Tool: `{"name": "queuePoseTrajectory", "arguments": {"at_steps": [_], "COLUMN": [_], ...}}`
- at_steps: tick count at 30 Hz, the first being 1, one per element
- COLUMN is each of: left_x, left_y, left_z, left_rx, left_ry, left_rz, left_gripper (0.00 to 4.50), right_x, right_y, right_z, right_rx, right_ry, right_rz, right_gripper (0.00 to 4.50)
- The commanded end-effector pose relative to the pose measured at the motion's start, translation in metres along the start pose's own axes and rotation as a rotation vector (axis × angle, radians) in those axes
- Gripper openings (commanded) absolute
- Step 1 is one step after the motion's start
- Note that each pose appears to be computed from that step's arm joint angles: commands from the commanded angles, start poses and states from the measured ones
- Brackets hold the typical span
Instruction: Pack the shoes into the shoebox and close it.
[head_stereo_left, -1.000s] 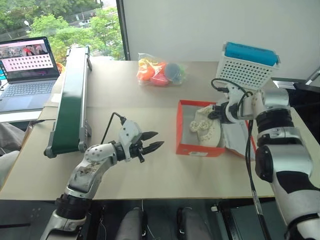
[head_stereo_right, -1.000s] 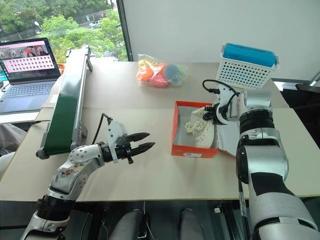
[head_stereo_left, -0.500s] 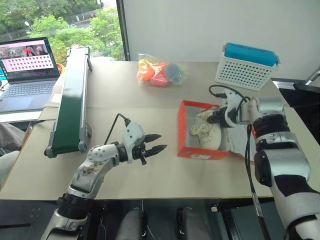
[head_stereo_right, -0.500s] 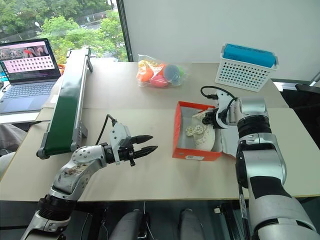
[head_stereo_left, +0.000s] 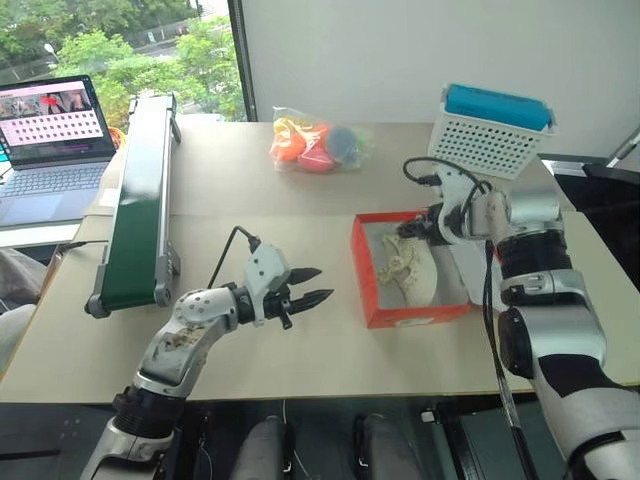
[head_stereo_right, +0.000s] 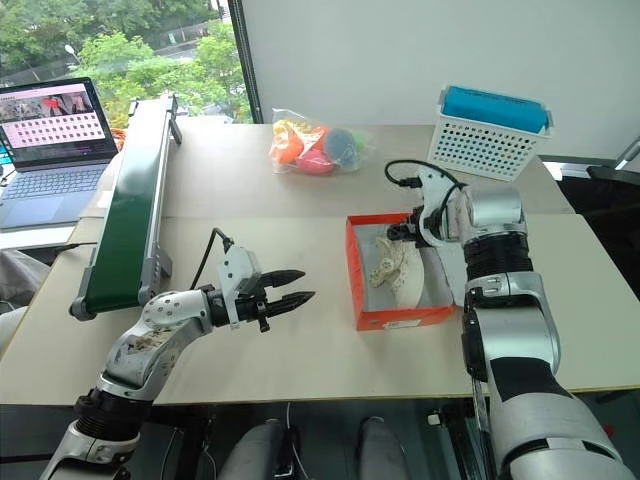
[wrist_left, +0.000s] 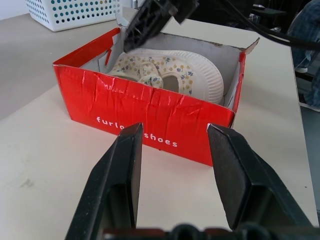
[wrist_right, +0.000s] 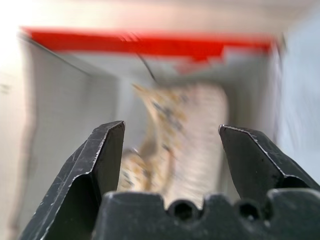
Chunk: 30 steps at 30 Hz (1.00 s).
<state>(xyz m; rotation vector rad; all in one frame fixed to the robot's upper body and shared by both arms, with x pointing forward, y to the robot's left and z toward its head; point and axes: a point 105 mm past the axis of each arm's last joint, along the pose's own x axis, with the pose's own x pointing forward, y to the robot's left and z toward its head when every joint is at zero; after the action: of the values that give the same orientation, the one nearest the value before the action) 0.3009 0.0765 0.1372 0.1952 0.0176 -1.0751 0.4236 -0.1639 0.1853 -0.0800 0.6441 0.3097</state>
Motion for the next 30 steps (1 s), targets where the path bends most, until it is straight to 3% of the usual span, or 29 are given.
{"name": "queuePoseTrajectory", "arguments": {"at_steps": [1,3,8,12,14,17,19,22,30], "left_x": [-0.002,-0.005,-0.053,-0.093,-0.107,-0.122,-0.131,-0.14,-0.167], "left_y": [0.014,0.034,0.128,0.15,0.154,0.156,0.158,0.16,0.167], "left_z": [0.016,0.018,0.025,0.022,0.014,0.0,-0.007,-0.011,-0.015], "left_rx": [0.031,0.009,-0.055,-0.105,-0.105,-0.124,-0.122,-0.111,-0.126], "left_ry": [-0.051,-0.073,-0.112,-0.117,-0.073,-0.012,0.017,0.04,0.048], "left_rz": [0.08,0.206,0.898,1.176,1.248,1.292,1.303,1.322,1.433], "left_gripper": [2.16,2.16,2.16,2.16,2.16,2.8,3.57,4.43,4.43], "right_x": [-0.023,-0.029,-0.066,-0.084,-0.089,-0.083,-0.079,-0.074,-0.069], "right_y": [0.024,0.038,0.1,0.125,0.13,0.127,0.131,0.134,0.136], "right_z": [0.031,0.034,0.025,-0.011,-0.026,-0.04,-0.051,-0.059,-0.065], "right_rx": [-0.158,-0.235,-0.487,-0.573,-0.54,-0.504,-0.482,-0.476,-0.444], "right_ry": [-0.127,-0.175,-0.418,-0.492,-0.526,-0.559,-0.569,-0.572,-0.562], "right_rz": [0.021,0.057,0.347,0.524,0.584,0.571,0.599,0.611,0.644], "right_gripper": [3.66,3.66,3.66,3.66,3.66,3.99,4.48,4.5,4.5]}}
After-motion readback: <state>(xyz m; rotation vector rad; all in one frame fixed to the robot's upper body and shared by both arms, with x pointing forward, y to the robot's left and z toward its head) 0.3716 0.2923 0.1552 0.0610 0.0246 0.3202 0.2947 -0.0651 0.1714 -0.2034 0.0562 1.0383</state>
